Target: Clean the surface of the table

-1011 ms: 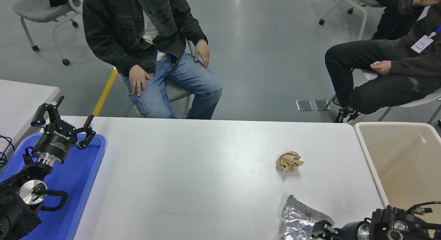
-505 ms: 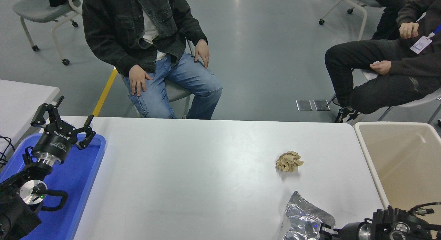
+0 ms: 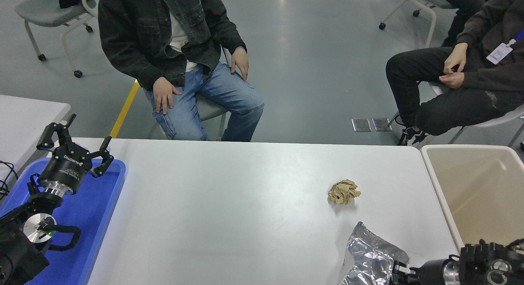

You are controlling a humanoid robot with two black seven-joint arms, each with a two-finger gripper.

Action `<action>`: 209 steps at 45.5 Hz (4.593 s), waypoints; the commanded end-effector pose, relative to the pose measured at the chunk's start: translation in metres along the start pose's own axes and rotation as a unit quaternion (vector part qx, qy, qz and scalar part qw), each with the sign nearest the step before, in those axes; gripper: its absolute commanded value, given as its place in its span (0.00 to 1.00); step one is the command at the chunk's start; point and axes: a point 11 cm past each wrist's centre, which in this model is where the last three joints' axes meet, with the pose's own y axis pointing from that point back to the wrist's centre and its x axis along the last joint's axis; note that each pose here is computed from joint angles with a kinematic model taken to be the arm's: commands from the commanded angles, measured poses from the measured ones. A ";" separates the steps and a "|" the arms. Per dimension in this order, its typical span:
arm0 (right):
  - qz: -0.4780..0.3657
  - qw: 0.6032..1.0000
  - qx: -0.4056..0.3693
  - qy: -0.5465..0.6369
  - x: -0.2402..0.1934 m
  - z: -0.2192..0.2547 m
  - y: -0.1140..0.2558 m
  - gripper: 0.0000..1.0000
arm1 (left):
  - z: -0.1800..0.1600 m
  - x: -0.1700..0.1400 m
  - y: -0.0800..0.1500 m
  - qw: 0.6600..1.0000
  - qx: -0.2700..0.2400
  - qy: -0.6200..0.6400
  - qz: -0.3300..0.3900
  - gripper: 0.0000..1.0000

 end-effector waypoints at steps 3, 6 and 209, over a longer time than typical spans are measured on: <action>0.008 1.000 0.005 0.020 0.038 0.001 0.053 0.00 | 0.000 0.000 0.000 1.000 0.000 0.000 0.000 1.00; 0.007 1.000 0.008 0.018 0.046 0.001 0.065 0.00 | 0.000 0.000 0.000 1.000 0.000 0.000 0.000 1.00; 0.489 0.819 -0.248 -0.169 0.191 0.184 0.008 0.00 | 0.000 0.000 0.000 1.000 0.000 0.000 0.000 1.00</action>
